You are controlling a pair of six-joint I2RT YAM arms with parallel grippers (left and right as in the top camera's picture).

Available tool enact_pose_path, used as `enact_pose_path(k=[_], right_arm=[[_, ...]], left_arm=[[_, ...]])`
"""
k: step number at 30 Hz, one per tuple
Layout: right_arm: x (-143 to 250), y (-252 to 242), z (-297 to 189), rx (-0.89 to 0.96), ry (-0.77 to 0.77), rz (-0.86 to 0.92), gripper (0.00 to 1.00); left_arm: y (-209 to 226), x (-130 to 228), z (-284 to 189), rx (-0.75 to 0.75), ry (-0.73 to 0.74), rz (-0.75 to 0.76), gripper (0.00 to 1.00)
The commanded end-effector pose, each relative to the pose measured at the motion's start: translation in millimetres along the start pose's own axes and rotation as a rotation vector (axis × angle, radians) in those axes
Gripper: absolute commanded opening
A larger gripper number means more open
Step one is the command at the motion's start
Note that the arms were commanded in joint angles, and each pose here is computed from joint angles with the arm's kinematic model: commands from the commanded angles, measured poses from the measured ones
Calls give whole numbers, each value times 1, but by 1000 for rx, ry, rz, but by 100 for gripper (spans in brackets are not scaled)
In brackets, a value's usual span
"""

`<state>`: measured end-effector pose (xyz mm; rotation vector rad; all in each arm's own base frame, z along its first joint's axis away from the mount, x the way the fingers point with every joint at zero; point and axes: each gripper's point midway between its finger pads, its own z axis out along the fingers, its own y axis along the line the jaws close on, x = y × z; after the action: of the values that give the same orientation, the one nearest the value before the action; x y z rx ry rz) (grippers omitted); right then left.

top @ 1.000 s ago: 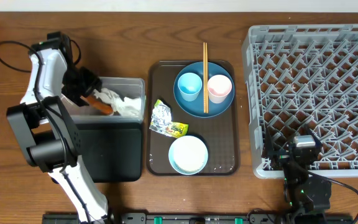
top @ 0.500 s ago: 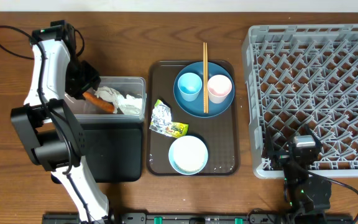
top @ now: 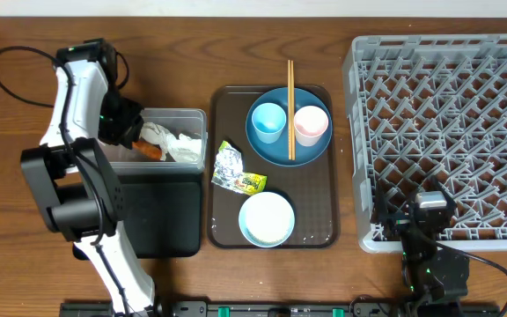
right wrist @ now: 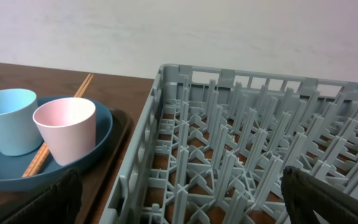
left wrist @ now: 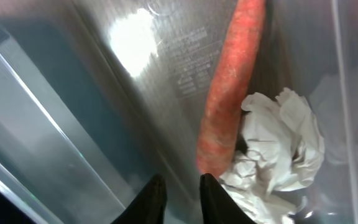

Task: Sort waste into correct bins and load items into the dishwasher rack
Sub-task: 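Lower the left gripper into the clear bin and close on the carrot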

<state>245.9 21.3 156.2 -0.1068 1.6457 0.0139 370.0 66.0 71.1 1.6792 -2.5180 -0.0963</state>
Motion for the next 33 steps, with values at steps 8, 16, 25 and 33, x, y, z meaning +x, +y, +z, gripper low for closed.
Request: enact_pose_path(k=[8,16,25,33], right_arm=[[1,-3,0,13,4,-5,99],[1,-3,0,13,4,-5,99],[1,-3,0,13,4,-5,99],[1,-3,0,13,4,-5,99]], left_arm=[[5,-7,4,-23,-54,-91,34],[8,-4,23,-16,-17,-133,33],[8,-11,29,-3,-23,-158,33],[-2,-17,31,40,-47,-158,46]])
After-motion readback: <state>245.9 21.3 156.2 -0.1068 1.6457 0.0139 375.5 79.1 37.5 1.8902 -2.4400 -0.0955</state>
